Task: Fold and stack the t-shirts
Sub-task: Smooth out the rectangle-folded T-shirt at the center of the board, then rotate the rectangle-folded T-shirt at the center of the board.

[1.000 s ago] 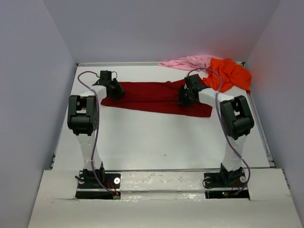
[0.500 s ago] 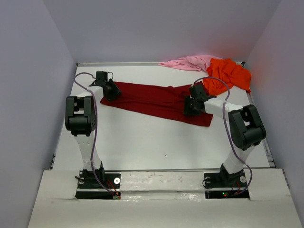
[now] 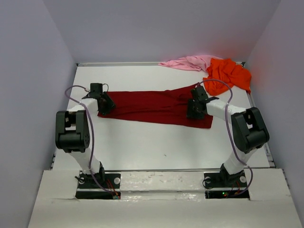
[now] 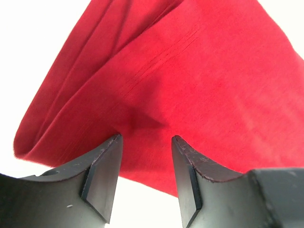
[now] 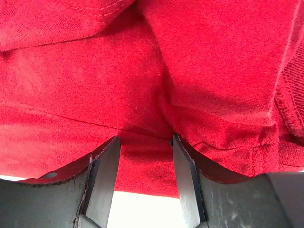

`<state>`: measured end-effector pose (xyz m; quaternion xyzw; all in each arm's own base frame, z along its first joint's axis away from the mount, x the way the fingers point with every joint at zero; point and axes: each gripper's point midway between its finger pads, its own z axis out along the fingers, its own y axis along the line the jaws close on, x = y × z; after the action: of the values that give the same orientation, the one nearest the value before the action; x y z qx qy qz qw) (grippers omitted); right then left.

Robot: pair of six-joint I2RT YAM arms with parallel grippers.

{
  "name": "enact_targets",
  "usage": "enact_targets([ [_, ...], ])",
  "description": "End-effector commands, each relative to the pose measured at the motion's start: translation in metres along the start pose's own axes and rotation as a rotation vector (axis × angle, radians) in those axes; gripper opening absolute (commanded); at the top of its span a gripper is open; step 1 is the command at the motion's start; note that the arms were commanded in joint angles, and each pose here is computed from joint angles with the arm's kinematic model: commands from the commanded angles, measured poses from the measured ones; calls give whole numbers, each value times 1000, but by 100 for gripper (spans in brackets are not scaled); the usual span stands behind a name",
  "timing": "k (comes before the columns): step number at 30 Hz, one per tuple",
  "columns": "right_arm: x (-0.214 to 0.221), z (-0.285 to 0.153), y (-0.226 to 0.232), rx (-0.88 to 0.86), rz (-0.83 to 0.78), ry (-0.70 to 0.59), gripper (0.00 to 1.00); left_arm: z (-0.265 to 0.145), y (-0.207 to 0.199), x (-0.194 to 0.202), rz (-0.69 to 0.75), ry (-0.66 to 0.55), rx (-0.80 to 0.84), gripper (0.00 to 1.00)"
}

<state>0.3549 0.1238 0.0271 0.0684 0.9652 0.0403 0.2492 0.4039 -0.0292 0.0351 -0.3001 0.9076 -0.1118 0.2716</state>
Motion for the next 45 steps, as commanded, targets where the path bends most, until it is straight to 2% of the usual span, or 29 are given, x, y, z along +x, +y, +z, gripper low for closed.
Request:
enact_targets([
  [1,-4,-4,-14,51,15,-4,54,-20,20,11,-32,-10,-40,57],
  [6,-13,1,-19,68,29,-11,54,-40,25,29,-59,-16,11,57],
  [10,-25,-1,-10,37,30,-27,54,-90,-5,-16,-44,-169,98,57],
  [13,-35,-8,-5,15,27,-49,54,-156,-47,-62,-7,-327,235,57],
  [16,-47,-15,3,-13,22,-63,53,-206,-71,-93,25,-455,310,57],
  [18,-57,-20,9,-31,19,-80,52,-219,-76,-102,53,-506,316,57],
  [21,-62,-18,11,-27,19,-80,52,-223,-74,-106,60,-580,317,57],
  [24,-59,-7,16,-19,2,-36,52,-202,-63,-84,77,-596,290,57],
  [27,-62,4,12,25,-1,-27,52,-207,-64,-78,87,-619,335,57],
  [31,-56,26,5,76,8,-11,52,-238,-80,-77,151,-684,426,56],
  [34,-59,35,1,109,11,-22,52,-241,-81,-75,192,-702,421,56],
  [40,-70,47,8,97,-1,-22,52,-209,-81,-63,295,-608,317,53],
  [45,-96,53,23,64,-45,-50,53,-206,-76,-64,322,-615,258,53],
])
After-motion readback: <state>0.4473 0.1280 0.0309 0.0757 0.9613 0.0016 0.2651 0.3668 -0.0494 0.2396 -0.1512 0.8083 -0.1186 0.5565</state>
